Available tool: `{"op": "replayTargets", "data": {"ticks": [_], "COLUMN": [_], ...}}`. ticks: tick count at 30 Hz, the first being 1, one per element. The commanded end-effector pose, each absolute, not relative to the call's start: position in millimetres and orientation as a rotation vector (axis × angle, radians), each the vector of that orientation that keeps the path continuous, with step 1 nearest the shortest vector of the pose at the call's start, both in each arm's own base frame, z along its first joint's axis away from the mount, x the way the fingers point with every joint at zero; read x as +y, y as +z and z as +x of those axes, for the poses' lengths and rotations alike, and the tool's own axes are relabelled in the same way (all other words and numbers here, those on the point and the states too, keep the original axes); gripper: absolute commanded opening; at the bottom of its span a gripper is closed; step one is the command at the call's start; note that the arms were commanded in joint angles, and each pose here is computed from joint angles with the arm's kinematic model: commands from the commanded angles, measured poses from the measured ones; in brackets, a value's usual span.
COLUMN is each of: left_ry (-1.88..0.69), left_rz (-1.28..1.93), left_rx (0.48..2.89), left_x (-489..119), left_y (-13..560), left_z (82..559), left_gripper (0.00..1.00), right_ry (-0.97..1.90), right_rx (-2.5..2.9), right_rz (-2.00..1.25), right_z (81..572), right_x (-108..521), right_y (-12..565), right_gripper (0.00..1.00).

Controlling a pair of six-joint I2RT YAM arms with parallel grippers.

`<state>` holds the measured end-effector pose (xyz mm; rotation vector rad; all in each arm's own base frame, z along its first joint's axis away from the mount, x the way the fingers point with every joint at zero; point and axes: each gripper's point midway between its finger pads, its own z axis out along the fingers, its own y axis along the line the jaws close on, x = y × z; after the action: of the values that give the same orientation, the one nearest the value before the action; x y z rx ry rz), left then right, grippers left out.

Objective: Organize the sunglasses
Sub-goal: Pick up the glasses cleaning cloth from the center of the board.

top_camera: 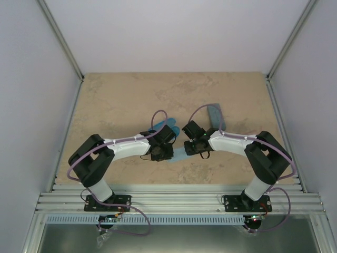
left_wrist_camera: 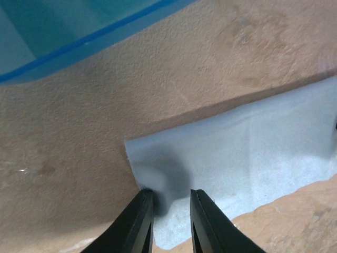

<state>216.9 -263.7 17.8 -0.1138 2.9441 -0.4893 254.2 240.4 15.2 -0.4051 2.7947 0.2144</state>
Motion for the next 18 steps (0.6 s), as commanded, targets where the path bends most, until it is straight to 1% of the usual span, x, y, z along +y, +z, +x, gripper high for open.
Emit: {"op": "replayTargets", "data": {"ticks": [1, 6, 9, 11, 12, 18], "left_ry": [-0.388, -0.347, -0.323, -0.312, -0.308, -0.306], "left_rz": [-0.145, -0.155, -0.161, -0.165, -0.168, -0.192], "left_rx": [3.045, 3.064, 3.059, 3.046, 3.038, 2.970], "left_x": [-254, -252, -250, -249, -250, -249], "left_y": [-3, -8, -9, -7, -5, 10], "left_z": [199, 198, 199, 202, 204, 216], "left_gripper": [0.21, 0.18, 0.09, 0.01, 0.00, 0.00], "right_ry": [0.163, 0.188, 0.207, 0.228, 0.235, 0.280], "right_rx": [2.913, 2.918, 2.912, 2.895, 2.888, 2.841], "right_rz": [-0.436, -0.437, -0.437, -0.434, -0.434, -0.426], "right_z": [227, 224, 224, 225, 226, 234], "right_x": [227, 228, 230, 232, 233, 241], "right_y": [-16, -17, -16, -13, -11, 8], "right_gripper": [0.12, 0.07, 0.01, 0.01, 0.01, 0.01]}}
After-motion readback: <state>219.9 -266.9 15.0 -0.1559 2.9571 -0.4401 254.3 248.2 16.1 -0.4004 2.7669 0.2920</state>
